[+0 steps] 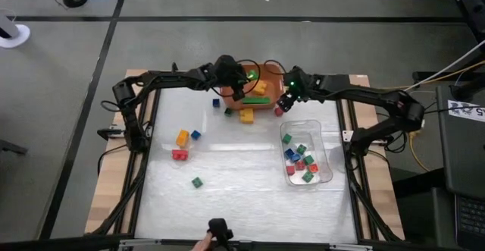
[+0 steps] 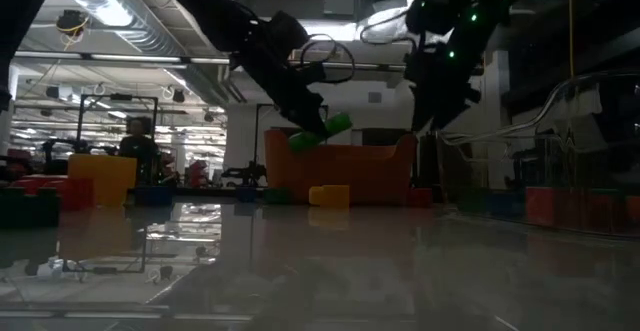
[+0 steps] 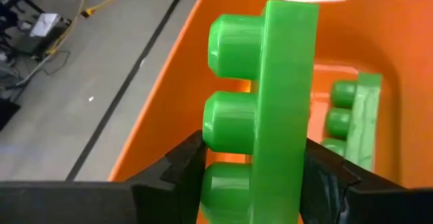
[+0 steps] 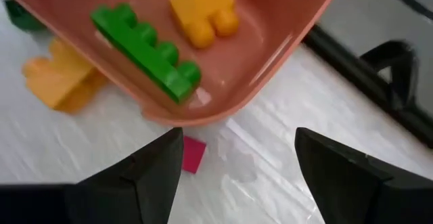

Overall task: Sort blocks by size
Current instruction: Put the big green game piece into the orange bin, then put the small red block into the transparent bin

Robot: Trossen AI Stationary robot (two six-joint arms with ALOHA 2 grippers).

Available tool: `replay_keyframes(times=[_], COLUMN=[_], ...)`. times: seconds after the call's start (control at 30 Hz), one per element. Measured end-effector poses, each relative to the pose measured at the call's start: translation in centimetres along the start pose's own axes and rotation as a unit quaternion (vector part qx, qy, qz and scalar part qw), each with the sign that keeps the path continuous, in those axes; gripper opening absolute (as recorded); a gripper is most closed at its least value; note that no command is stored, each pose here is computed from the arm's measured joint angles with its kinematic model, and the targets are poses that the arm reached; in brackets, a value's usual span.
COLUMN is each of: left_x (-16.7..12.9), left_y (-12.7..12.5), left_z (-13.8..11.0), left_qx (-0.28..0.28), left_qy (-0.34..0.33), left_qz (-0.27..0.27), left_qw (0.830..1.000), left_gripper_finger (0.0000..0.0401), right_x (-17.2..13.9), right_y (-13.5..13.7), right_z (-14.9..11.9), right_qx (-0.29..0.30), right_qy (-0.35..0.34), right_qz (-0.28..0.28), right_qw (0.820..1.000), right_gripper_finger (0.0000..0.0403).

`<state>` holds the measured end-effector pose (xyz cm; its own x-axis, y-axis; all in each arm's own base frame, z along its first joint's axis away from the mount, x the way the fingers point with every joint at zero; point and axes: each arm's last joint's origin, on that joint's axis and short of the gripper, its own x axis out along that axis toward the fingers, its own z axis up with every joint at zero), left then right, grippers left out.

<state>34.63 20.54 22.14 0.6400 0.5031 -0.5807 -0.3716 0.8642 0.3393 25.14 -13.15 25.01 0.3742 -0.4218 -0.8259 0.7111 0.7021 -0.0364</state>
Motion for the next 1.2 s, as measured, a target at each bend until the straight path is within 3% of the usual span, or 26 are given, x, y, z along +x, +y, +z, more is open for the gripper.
replay_keyframes(times=[0.27,0.57,0.77,1.03,1.2], left_x=[0.0,0.1,0.0,0.0,0.0], left_y=[0.0,0.2,0.2,0.0,0.0], left_z=[0.3,0.3,0.2,0.0,0.0], left_qx=[0.014,-0.079,-0.066,-0.048,-0.041], left_qy=[-0.014,-0.011,-0.007,0.005,0.007], left_qz=[0.007,0.037,0.035,0.031,0.029], left_qw=[1.0,0.996,0.997,0.998,0.999], left_gripper_finger=[0.0182,0.0251,0.0253,0.0249,0.0249], right_x=[2.9,3.6,4.0,5.7,7.4], right_y=[0.6,0.8,1.2,2.9,3.3], right_z=[-0.4,-0.8,-0.9,-1.7,-1.7], right_qx=[-0.002,0.053,0.048,-0.007,-0.003], right_qy=[0.041,0.066,0.075,0.103,0.095], right_qz=[-0.008,0.004,0.018,0.032,0.032], right_qw=[0.999,0.996,0.996,0.994,0.995], right_gripper_finger=[0.0282,0.0282,0.0282,0.0282,0.0282])
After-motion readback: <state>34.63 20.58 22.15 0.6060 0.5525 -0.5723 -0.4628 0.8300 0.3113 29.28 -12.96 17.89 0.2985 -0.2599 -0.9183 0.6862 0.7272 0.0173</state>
